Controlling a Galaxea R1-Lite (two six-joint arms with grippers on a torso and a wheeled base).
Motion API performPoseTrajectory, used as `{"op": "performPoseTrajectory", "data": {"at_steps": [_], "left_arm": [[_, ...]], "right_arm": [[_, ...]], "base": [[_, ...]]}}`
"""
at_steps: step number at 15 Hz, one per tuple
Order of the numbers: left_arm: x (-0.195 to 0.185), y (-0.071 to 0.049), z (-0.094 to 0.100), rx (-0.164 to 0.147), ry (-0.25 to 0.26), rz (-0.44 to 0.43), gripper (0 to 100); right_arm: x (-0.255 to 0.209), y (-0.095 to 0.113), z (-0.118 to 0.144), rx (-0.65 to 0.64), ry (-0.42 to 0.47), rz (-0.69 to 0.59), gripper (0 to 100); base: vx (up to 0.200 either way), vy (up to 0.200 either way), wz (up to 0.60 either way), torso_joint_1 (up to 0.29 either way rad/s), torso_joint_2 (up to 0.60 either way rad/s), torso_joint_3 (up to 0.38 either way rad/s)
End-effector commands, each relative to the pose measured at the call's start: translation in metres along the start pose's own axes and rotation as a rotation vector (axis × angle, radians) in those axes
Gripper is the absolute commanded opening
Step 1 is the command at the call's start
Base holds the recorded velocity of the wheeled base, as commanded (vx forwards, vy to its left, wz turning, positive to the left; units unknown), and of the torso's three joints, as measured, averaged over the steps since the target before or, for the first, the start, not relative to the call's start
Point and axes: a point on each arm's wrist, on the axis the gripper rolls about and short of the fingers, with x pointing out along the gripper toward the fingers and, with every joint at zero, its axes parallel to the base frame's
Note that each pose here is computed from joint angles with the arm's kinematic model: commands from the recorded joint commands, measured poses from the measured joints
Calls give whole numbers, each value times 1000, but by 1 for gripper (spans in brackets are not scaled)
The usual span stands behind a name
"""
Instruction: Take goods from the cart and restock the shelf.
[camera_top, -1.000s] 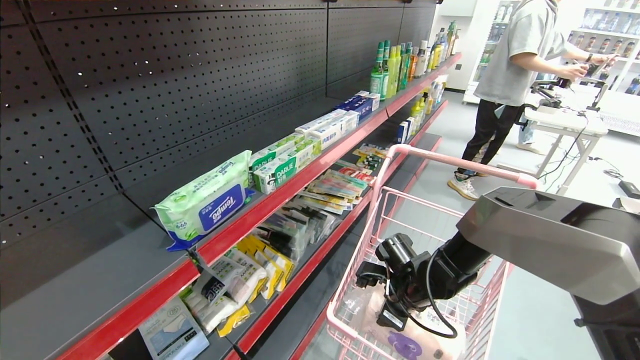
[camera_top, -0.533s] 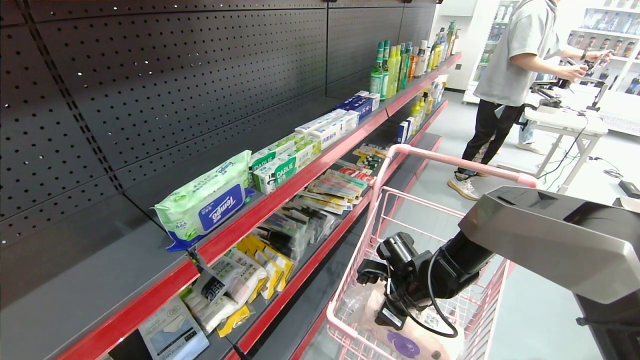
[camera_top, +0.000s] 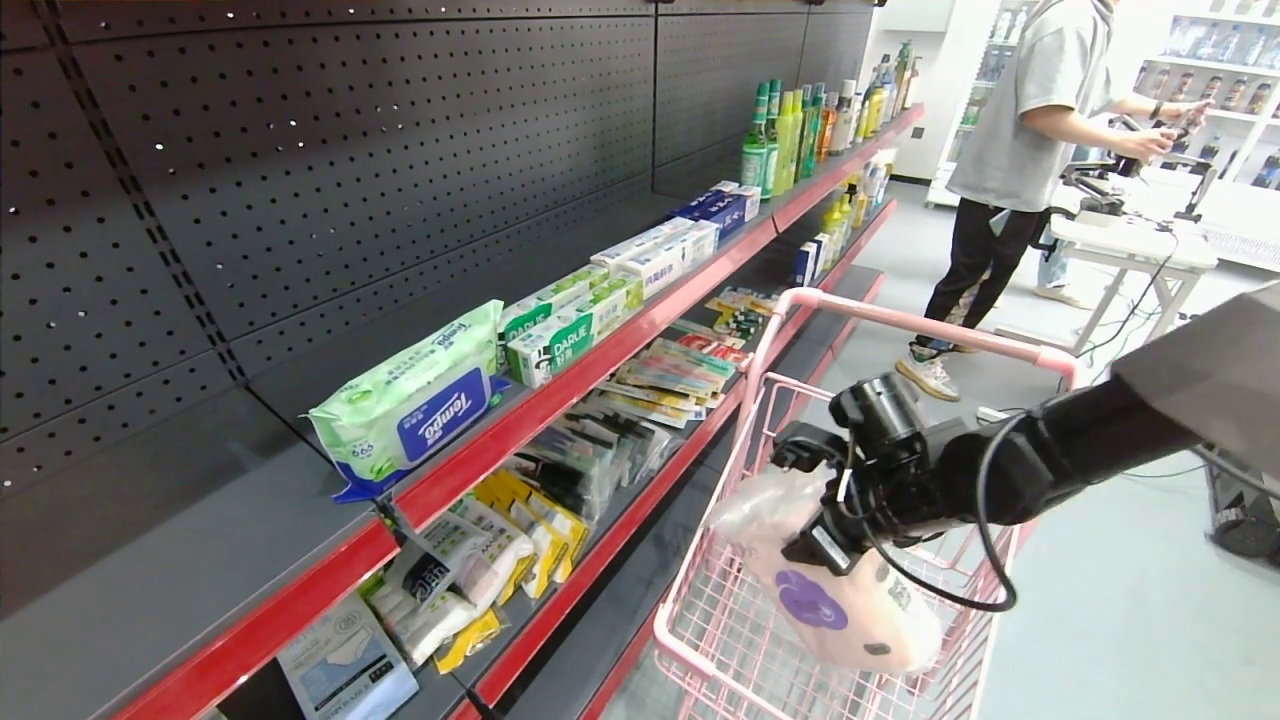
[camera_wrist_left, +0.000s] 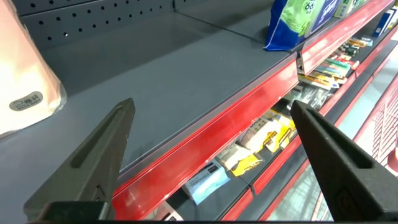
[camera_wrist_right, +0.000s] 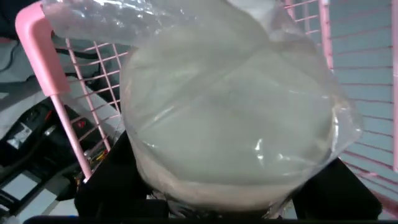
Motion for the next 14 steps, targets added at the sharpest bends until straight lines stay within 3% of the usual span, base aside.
{"op": "performPoseTrajectory", "data": {"at_steps": [1,7,14], "left_arm": [[0,0,0,0,1,1,100],[0,0,0,0,1,2,100],[0,0,0,0,1,1,100]], "right_arm": [[-116,-14,-4,70,-195,-131,0],[-215,7,-46,85,-396,-287,0],[-274,26,-87,115,-565,-422,0]], "base": [[0,0,0,0,0,0],[0,0,0,0,0,0],[0,0,0,0,0,0]]}}
